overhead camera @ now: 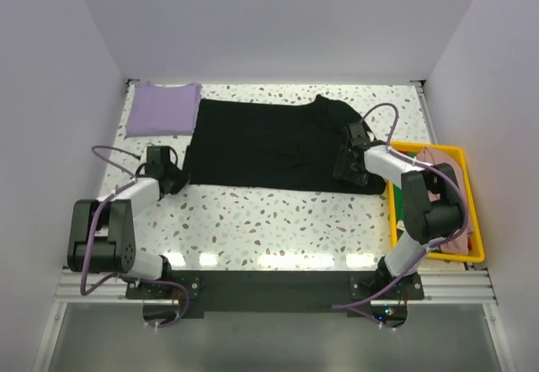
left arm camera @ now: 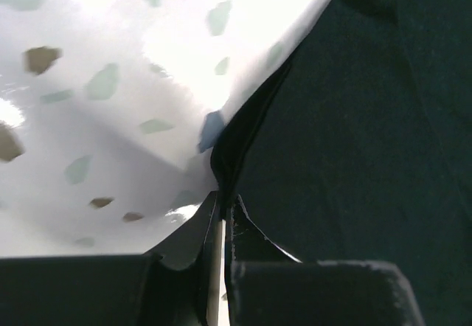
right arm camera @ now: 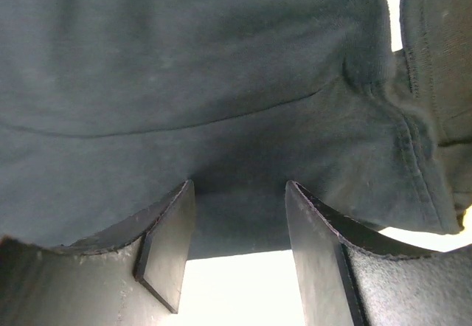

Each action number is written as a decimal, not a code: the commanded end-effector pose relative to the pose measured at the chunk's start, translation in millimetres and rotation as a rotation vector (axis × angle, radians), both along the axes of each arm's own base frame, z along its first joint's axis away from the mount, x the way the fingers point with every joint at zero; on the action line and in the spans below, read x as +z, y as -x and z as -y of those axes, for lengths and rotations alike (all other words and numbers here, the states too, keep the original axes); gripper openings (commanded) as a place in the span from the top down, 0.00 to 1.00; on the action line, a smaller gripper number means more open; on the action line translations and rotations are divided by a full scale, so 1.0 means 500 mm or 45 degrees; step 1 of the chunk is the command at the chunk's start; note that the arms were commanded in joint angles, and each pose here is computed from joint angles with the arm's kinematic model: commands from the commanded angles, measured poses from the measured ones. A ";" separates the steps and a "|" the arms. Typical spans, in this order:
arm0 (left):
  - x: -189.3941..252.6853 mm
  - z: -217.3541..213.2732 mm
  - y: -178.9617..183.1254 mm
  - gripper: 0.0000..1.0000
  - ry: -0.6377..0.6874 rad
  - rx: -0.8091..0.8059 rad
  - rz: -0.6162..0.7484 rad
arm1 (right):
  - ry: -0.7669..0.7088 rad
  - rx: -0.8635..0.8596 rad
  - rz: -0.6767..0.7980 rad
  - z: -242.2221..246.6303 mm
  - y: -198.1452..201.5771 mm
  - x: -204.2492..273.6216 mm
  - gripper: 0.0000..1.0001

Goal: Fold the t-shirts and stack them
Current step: Fold the tshirt

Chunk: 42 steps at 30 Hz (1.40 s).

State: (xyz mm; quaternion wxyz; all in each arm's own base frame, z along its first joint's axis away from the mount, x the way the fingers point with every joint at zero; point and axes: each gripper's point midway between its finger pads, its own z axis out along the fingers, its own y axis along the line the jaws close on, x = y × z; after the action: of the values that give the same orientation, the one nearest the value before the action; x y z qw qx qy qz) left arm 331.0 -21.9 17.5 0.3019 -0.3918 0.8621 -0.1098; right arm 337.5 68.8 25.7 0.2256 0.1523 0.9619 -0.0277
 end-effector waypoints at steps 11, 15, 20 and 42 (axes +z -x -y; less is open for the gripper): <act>-0.015 -0.108 0.156 1.00 -0.129 0.297 -0.045 | -0.211 0.049 -0.213 -0.057 0.150 -0.077 0.44; -0.007 -0.120 0.183 1.00 -0.162 0.334 -0.040 | -0.302 0.081 -0.262 -0.083 0.231 -0.077 0.44; 0.009 -0.119 0.197 1.00 -0.153 0.346 -0.001 | -0.417 0.055 -0.273 -0.095 0.327 -0.060 0.44; 0.214 -0.015 0.018 0.44 -0.061 -0.100 0.399 | -0.252 0.223 0.166 -0.147 0.103 0.104 0.44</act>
State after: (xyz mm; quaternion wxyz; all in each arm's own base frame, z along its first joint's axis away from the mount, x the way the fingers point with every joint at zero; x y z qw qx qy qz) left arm 299.1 13.1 119.5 0.4315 -0.3802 0.8103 -0.1123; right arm 258.7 126.6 66.4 0.2292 0.1074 0.9630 0.0926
